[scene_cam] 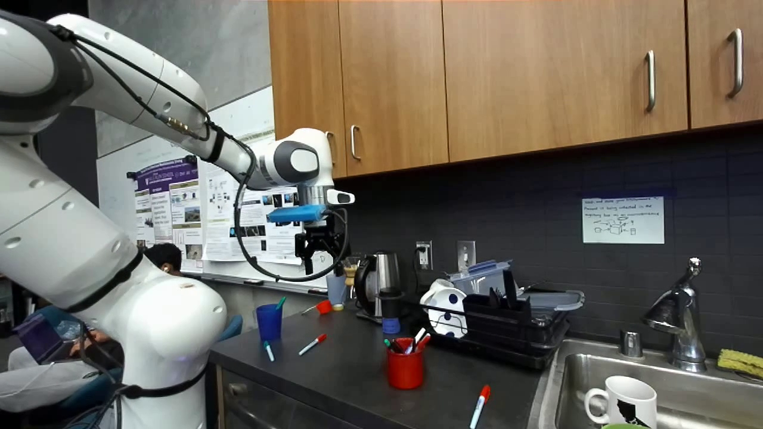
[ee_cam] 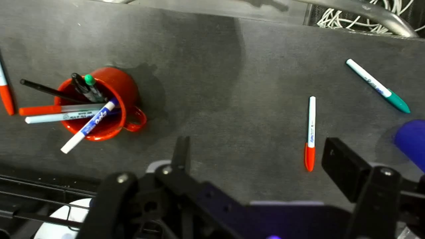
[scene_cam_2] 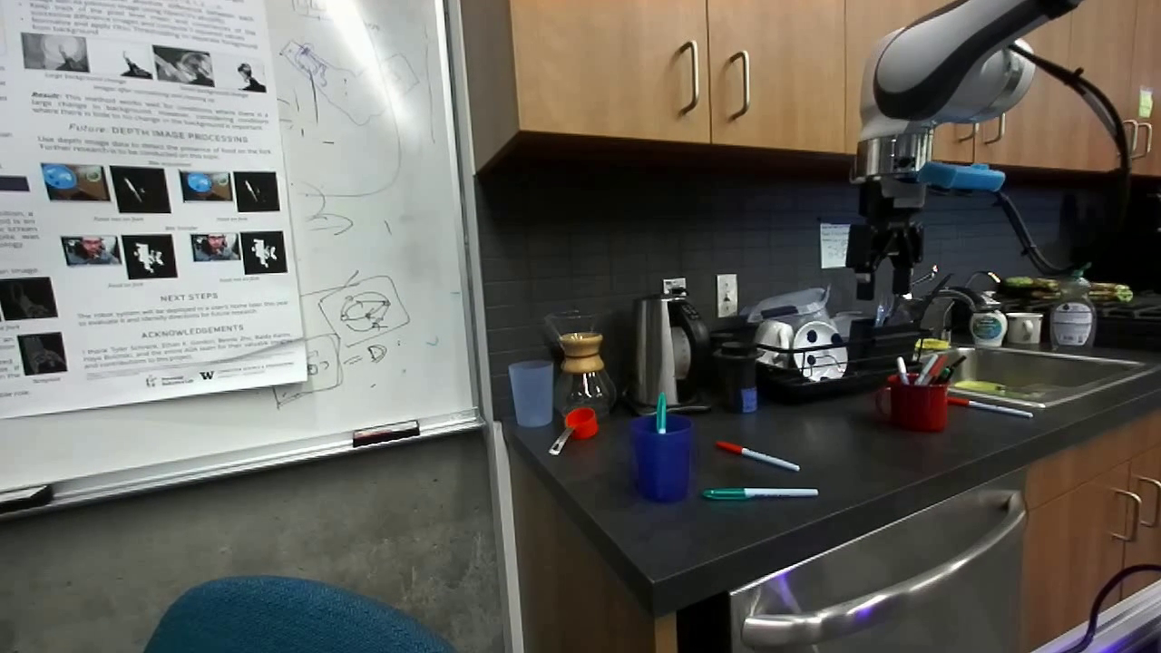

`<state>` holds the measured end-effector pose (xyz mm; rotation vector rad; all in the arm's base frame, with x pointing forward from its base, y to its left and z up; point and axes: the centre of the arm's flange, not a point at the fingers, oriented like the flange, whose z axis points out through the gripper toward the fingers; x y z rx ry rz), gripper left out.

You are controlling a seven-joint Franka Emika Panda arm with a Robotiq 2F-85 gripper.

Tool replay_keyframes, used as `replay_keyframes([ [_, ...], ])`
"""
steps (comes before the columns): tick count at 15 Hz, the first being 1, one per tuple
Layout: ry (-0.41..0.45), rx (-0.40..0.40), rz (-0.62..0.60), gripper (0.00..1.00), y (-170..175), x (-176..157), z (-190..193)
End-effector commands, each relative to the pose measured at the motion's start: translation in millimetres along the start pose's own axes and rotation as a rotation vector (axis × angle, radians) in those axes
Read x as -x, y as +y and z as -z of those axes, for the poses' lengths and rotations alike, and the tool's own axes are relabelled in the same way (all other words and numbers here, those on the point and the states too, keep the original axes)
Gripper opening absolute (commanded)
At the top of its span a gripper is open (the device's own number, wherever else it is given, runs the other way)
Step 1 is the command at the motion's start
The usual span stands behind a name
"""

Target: Remove the orange pen from the orange cup and put it on the counter

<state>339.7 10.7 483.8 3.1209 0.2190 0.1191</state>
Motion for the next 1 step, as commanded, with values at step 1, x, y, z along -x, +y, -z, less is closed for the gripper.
replay_keyframes([
  [1,0.0,0.001,0.001,1.0,-1.5,-0.2,0.0],
])
